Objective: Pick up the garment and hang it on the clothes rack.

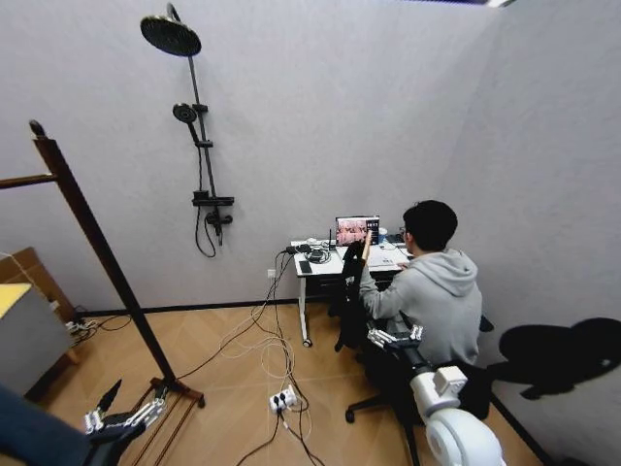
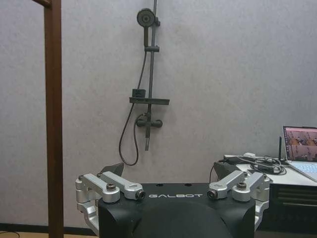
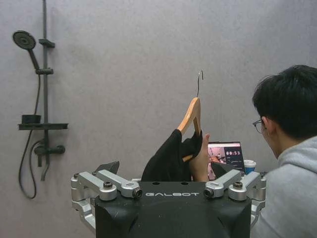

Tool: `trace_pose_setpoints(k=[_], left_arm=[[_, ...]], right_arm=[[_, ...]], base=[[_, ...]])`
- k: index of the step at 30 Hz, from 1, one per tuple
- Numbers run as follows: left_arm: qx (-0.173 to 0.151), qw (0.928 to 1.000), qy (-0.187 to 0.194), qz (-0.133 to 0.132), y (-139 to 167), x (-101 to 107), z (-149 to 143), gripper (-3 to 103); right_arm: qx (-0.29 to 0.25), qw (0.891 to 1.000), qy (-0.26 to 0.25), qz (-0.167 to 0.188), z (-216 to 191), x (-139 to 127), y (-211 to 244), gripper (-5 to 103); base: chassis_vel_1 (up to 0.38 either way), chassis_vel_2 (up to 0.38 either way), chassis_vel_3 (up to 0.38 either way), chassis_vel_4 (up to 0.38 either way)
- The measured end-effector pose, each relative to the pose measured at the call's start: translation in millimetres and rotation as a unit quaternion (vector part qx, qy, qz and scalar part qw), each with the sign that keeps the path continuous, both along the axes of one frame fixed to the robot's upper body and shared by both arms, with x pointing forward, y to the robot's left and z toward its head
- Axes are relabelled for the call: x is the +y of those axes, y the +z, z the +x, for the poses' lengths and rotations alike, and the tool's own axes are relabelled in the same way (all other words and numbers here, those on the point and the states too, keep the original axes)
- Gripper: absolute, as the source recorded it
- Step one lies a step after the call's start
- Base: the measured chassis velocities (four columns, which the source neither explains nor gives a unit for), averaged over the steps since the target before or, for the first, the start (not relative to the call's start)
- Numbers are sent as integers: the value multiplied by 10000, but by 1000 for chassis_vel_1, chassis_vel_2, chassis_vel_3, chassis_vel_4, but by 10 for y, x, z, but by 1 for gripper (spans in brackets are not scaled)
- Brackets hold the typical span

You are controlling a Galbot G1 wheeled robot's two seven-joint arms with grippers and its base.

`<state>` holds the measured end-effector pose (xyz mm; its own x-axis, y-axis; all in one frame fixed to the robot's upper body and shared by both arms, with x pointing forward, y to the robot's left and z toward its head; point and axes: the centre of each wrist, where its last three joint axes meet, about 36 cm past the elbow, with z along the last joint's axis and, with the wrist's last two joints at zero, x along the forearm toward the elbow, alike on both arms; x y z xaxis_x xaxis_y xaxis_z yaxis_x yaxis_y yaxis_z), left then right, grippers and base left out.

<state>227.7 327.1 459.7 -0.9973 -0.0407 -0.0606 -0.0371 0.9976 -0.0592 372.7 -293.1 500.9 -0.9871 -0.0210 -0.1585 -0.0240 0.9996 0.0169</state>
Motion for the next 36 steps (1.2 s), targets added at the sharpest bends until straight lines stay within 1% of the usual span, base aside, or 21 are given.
trace_pose_setpoints(k=[1, 2, 3, 4, 6, 7, 10, 13, 14, 18, 19, 23, 24, 26, 28, 29, 31, 32, 34, 35, 36], left_arm=[[0, 10000, -2, 0, 0, 0, 1, 100], [0, 10000, -2, 0, 0, 0, 1, 100], [0, 10000, -2, 0, 0, 0, 0, 100], [0, 10000, -2, 0, 0, 0, 0, 100], [0, 10000, 1, 0, 0, 0, 0, 100], [0, 10000, 1, 0, 0, 0, 0, 100], [2, 10000, -1, 0, -1, 0, -1, 100], [3, 10000, -1, 0, -1, 0, -1, 100], [2, 10000, -1, 0, -1, 0, -1, 100], [1, 10000, 0, 0, 0, 0, -1, 100], [1, 10000, -1, 0, 0, 0, 0, 100], [1, 10000, -1, 0, 0, 0, 0, 100], [1, 10000, -1, 0, 0, 0, 0, 100], [1, 10000, -1, 0, 0, 0, 0, 100], [1, 10000, -1, 0, 0, 0, 0, 100], [1, 10000, -1, 0, 0, 0, 0, 100], [1, 10000, -1, 0, 0, 0, 0, 100], [1, 10000, -1, 0, 0, 0, 0, 100], [1, 10000, -1, 0, 0, 0, 0, 100], [1, 10000, -1, 0, 0, 0, 0, 100], [1, 10000, -1, 0, 0, 0, 0, 100]], right_arm=[[-67, 10000, -40, 56, 146, -62, 107, 100], [-67, 10000, -40, 56, 146, -62, 107, 100], [-141, 9998, -86, 78, 338, -146, 216, 100], [-141, 9998, -86, 78, 338, -146, 216, 100], [-173, 9997, -129, 87, 676, -310, 335, 100], [-173, 9997, -129, 87, 676, -310, 335, 100], [-216, 9995, -123, 169, 1159, -499, 542, 100], [-222, 9995, -120, 166, 1285, -547, 618, 100], [-148, 9997, -125, 157, 1420, -588, 682, 100], [-43, 9997, -151, 197, 1599, -627, 741, 100], [54, 9996, -193, 219, 1720, -665, 727, 100], [165, 9994, -207, 227, 1833, -697, 735, 100], [278, 9991, -215, 252, 1897, -721, 737, 103], [348, 9987, -241, 269, 1959, -762, 726, 100], [404, 9986, -237, 257, 2019, -829, 716, 90], [404, 9986, -237, 257, 2019, -829, 716, 90], [435, 9985, -216, 236, 2049, -879, 717, 80], [435, 9985, -216, 236, 2049, -879, 717, 80], [444, 9986, -200, 183, 2046, -913, 730, 69], [444, 9986, -200, 183, 2046, -913, 730, 69], [438, 9987, -187, 160, 2038, -918, 740, 63]], base=[[-205, 187, 158, -214], [-205, 187, 158, -214], [-205, 169, 19, -103], [-205, 169, 19, -103], [-60, 113, 2, 5], [-23, 57, -15, 47], [14, -51, -27, 25], [46, -93, -74, 34], [43, -70, -25, 18], [11, -18, -6, 5], [0, 0, 0, 0], [0, 0, 0, 0], [0, 0, 0, 0], [0, 0, 0, 0], [0, 0, 0, 0], [0, 0, 0, 0], [0, 0, 0, 0], [0, 0, 0, 0], [0, 0, 0, 0], [0, 0, 0, 0], [0, 0, 0, 0]])
